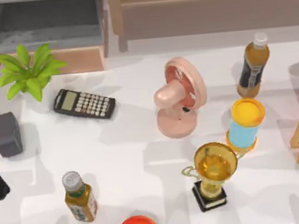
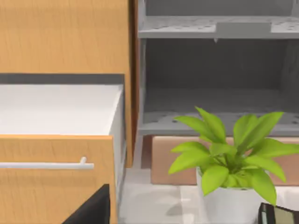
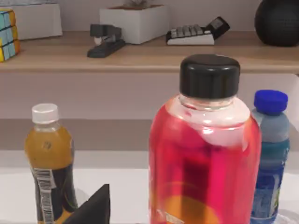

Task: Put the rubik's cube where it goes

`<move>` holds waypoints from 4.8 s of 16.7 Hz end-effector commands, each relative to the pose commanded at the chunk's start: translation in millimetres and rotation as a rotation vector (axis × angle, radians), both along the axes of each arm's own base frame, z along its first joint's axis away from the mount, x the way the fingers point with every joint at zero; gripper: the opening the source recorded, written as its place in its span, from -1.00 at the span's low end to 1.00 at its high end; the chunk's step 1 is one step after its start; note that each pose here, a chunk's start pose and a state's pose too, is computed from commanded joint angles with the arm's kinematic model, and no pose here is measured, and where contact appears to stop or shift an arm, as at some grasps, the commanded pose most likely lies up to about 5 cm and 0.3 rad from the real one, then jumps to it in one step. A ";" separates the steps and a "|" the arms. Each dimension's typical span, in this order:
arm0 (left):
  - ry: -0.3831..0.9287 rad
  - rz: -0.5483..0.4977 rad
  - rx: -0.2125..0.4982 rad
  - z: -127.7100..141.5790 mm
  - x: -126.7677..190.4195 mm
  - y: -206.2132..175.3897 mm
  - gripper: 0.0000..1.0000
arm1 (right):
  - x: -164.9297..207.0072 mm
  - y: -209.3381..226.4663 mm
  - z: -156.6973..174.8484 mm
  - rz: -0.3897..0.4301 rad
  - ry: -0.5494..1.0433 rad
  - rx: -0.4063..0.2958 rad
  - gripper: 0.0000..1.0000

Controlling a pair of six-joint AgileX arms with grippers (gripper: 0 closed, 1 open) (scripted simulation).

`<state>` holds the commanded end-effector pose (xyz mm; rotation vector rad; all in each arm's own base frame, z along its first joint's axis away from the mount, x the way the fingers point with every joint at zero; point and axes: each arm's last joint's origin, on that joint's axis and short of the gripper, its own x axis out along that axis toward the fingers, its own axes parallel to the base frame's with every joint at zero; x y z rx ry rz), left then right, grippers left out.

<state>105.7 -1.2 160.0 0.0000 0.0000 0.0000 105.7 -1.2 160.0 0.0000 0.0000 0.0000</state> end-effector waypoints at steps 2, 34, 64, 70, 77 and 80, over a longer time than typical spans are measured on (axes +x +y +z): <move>0.000 0.000 0.000 0.0 0.0 0.0 1.00 | 0.0 0.0 0.0 0.000 0.000 0.000 1.00; 0.000 -0.020 0.000 -11.8 276.0 -367.1 1.00 | 0.0 0.0 0.0 0.000 0.000 0.000 1.00; 0.000 -0.020 0.000 -11.8 335.9 -368.3 -0.21 | 0.0 0.0 0.0 0.000 0.000 0.000 1.00; 0.000 -0.020 0.000 -11.8 335.9 -368.3 -1.00 | 0.0 0.0 0.0 0.000 0.000 0.000 1.00; 0.000 -0.020 0.000 -11.8 335.9 -368.3 -1.00 | 0.0 0.0 0.0 0.000 0.000 0.000 1.00; -0.012 -0.019 -0.006 -4.3 334.6 -368.5 -1.00 | 0.0 0.0 0.0 0.000 0.000 0.000 1.00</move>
